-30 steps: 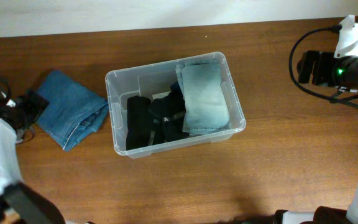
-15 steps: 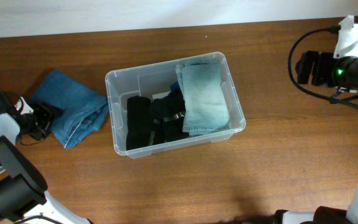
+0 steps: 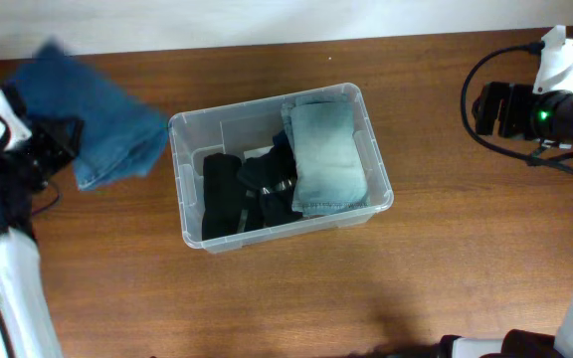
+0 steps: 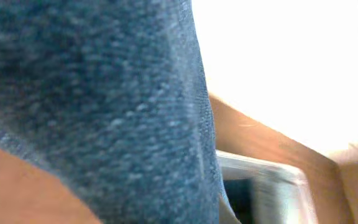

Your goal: Pack container

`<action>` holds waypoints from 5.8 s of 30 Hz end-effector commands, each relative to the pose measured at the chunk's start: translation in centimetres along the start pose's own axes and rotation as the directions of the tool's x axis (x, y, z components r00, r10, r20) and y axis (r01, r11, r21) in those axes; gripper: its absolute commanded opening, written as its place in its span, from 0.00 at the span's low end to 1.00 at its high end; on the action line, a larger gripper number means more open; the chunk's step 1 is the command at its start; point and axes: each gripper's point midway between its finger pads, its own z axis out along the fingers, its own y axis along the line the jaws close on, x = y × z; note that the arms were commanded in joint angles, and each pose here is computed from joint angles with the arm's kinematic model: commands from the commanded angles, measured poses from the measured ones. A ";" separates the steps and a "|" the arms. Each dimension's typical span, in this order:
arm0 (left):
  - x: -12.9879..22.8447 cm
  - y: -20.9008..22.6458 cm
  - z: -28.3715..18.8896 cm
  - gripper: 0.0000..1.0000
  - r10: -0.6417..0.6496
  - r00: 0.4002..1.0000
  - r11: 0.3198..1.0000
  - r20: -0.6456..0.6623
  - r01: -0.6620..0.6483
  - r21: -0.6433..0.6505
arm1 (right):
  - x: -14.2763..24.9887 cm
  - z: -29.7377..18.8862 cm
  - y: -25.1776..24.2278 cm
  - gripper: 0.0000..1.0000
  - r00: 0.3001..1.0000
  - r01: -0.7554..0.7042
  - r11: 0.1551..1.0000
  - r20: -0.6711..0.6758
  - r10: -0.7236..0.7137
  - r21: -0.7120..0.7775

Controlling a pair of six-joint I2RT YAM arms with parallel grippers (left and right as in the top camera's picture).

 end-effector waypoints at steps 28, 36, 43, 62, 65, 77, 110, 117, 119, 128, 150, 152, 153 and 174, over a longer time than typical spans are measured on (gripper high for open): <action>20.2 -4.5 10.1 0.19 0.185 0.766 0.928 -0.616 -0.342 -0.147 | -0.2 -0.5 0.1 0.99 1.000 -0.005 1.000 0.014 0.005 -0.004; 8.8 -10.4 7.6 0.94 0.326 0.910 0.933 -0.257 -0.354 -0.069 | -0.2 -0.5 0.1 0.99 1.000 -0.006 1.000 0.013 0.006 -0.004; 11.7 -12.6 8.5 0.01 0.360 0.878 0.927 -0.316 -0.375 0.014 | -0.2 -0.5 0.1 0.99 1.000 -0.005 1.000 0.014 0.005 -0.004; 24.3 -9.3 14.6 0.16 0.384 0.627 0.841 -0.678 -0.540 -0.023 | -0.2 0.6 1.5 0.98 0.999 0.053 0.997 -0.009 -0.054 -0.062; 16.5 -9.2 12.8 0.41 0.401 0.749 0.817 -0.528 -0.552 -0.163 | -0.6 0.8 3.9 0.98 0.988 0.152 0.983 0.014 -0.152 -0.098; 5.2 -1.3 9.1 0.99 0.251 0.915 0.835 -0.314 -0.369 -0.408 | -2.1 7.7 8.1 0.99 0.967 0.247 0.956 -0.025 -0.254 -0.158; 17.7 3.0 -13.8 0.99 0.250 0.967 0.879 -0.036 -0.243 -0.411 | 19.9 -1.6 3.2 0.99 0.895 0.238 0.971 0.392 -0.212 -0.018; 20.7 4.5 -14.5 0.99 0.208 0.964 0.858 -0.167 -0.261 -0.442 | 23.4 -0.5 2.7 0.98 0.941 0.235 0.971 0.257 -0.220 -0.032; 20.7 4.5 -14.5 0.99 0.207 0.964 0.858 -0.167 -0.261 -0.442 | 23.4 -0.5 2.6 0.98 0.940 0.236 0.971 0.260 -0.221 -0.028; 20.7 4.5 -14.5 0.99 0.207 0.964 0.858 -0.167 -0.261 -0.442 | 22.5 -1.5 3.8 0.99 0.812 0.278 0.960 0.544 -0.210 -0.044; 20.7 4.5 -14.5 1.00 0.207 0.964 0.858 -0.167 -0.261 -0.442 | 19.1 8.7 5.2 0.99 0.605 0.318 0.948 0.776 -0.180 -0.029; 20.7 4.5 -14.5 0.99 0.208 0.964 0.858 -0.167 -0.261 -0.442 | 19.1 8.7 5.2 0.98 0.605 0.318 0.948 0.775 -0.180 -0.028; 20.7 4.5 -14.5 0.99 0.207 0.964 0.858 -0.167 -0.261 -0.442 | 19.1 8.7 5.2 0.99 0.605 0.318 0.948 0.775 -0.180 -0.029; 21.4 5.7 -12.5 1.00 0.273 0.962 0.882 0.016 -0.244 -0.404 | 19.1 8.7 5.2 0.99 0.605 0.318 0.948 0.775 -0.180 -0.029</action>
